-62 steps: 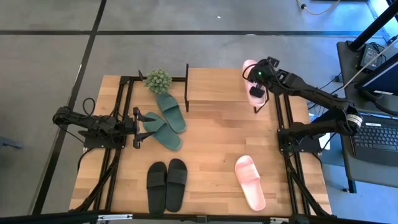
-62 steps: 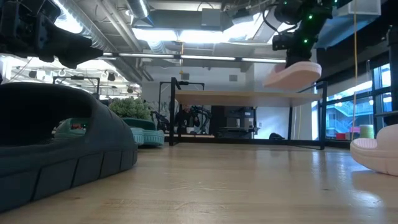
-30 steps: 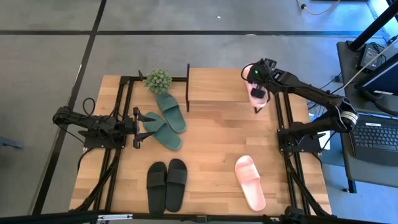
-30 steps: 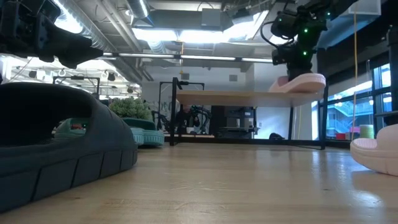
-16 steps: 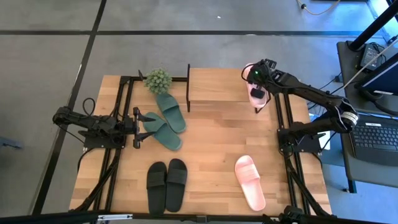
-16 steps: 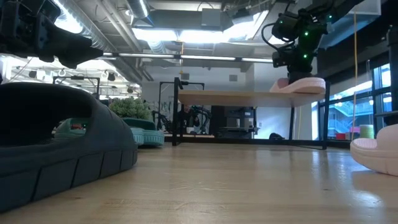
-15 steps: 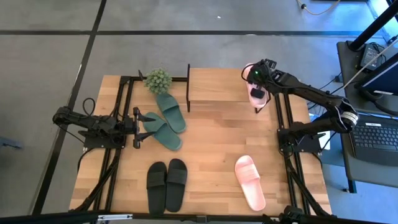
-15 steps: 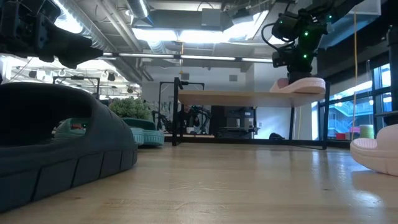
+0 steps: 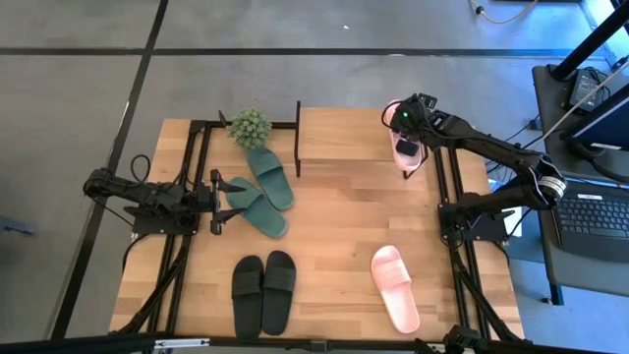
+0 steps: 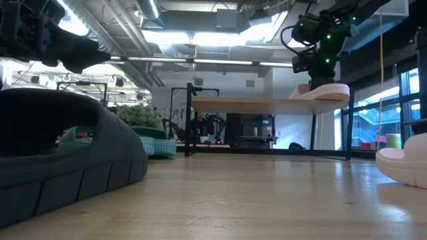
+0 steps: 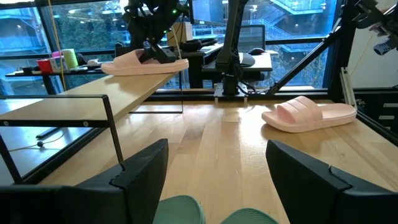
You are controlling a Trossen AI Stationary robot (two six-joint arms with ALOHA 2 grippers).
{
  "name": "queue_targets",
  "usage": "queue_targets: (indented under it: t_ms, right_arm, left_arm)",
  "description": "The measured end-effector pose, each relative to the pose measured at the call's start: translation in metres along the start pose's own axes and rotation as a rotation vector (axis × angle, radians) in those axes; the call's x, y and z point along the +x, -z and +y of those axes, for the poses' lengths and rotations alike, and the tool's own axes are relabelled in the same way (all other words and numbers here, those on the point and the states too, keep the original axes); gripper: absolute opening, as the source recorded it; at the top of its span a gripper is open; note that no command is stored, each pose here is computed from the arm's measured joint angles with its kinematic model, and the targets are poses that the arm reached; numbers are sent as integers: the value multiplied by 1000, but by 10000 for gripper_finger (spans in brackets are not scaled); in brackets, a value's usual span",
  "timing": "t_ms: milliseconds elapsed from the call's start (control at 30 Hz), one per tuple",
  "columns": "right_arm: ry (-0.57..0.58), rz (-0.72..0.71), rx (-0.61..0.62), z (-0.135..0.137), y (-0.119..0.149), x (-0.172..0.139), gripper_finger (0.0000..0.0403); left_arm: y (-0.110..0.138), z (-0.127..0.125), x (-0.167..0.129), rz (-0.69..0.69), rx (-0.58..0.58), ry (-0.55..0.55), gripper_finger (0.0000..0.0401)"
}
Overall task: Pick and place slides into the shelf
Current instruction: Put the right pink slide on the shelf
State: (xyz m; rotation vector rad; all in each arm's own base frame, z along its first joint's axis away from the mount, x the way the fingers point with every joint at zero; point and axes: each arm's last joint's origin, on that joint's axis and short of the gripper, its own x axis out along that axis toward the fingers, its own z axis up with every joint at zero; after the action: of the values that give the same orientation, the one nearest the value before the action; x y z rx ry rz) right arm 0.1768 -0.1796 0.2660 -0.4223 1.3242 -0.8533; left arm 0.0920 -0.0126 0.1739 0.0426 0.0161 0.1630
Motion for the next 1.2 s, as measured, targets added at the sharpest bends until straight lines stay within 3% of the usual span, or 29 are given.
queue_targets:
  t_ms: [1000, 1200]
  right_arm:
    - [-15, 34, 72, 2, 3, 0, 186]
    - [-77, 19, 77, 0, 2, -5, 186]
  left_arm:
    - [0, 0, 0, 0, 0, 0, 263]
    - [0, 0, 0, 0, 0, 0, 263]
